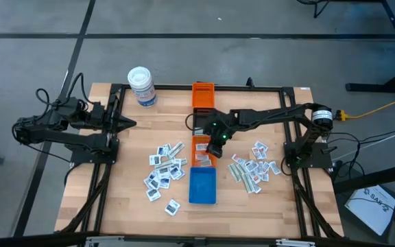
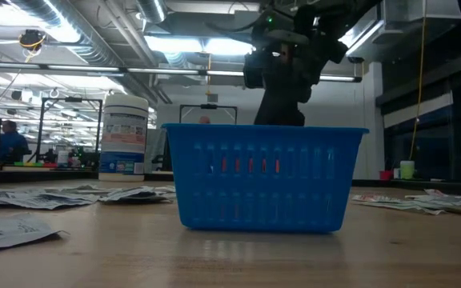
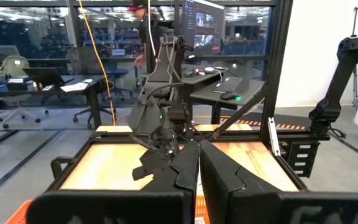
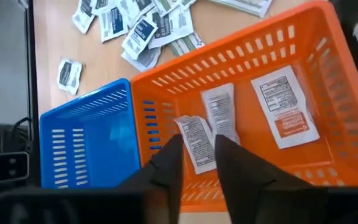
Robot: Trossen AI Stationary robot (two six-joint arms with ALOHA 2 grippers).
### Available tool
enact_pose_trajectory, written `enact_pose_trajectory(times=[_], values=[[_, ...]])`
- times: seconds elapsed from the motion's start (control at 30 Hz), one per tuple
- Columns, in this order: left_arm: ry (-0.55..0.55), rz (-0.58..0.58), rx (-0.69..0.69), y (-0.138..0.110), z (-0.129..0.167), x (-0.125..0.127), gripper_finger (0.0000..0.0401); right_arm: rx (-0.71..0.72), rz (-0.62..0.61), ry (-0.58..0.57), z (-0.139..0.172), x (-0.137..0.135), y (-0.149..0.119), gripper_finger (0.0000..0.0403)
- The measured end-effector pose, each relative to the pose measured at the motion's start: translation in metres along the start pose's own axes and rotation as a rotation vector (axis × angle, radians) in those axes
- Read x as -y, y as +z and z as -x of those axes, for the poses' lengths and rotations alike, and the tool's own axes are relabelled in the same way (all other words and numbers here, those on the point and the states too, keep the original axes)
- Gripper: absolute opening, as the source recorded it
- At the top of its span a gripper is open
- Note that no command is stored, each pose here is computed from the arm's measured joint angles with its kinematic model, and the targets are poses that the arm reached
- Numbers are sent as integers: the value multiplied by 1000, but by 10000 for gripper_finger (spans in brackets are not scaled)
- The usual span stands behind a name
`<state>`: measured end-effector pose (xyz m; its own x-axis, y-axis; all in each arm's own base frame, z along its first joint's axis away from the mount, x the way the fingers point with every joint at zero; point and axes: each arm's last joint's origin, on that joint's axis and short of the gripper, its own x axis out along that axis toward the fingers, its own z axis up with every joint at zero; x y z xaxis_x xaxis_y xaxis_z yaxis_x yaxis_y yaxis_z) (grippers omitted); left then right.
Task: Pick & Place First Aid Supplies
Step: Put the orange ointment pack into the bottom orange bin
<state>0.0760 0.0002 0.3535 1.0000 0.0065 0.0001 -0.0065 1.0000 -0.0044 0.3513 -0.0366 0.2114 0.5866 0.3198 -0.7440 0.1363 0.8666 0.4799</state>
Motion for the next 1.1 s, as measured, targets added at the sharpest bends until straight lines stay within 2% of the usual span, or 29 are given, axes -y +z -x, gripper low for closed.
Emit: enact_pose_trajectory(times=[0.2, 0.33, 0.57, 0.7, 0.8, 0.93, 1.1], values=[[0, 0, -1, 0, 0, 0, 8, 9, -80, -22, 15, -7, -2, 167], [0, 0, -1, 0, 0, 0, 8, -10, -123, -79, 36, -18, -10, 175], [0, 0, 0, 0, 0, 0, 12, -124, -188, -252, 62, -33, -41, 176], [0, 0, 0, 0, 0, 0, 12, -215, -187, -343, 58, -32, -59, 176], [0, 0, 0, 0, 0, 0, 10, -264, -205, -368, 48, -26, -75, 176], [0, 0, -1, 0, 0, 0, 8, -272, -287, -439, 36, -12, -94, 176], [0, 0, 0, 0, 0, 0, 10, -229, -302, -432, 24, -3, -105, 176]])
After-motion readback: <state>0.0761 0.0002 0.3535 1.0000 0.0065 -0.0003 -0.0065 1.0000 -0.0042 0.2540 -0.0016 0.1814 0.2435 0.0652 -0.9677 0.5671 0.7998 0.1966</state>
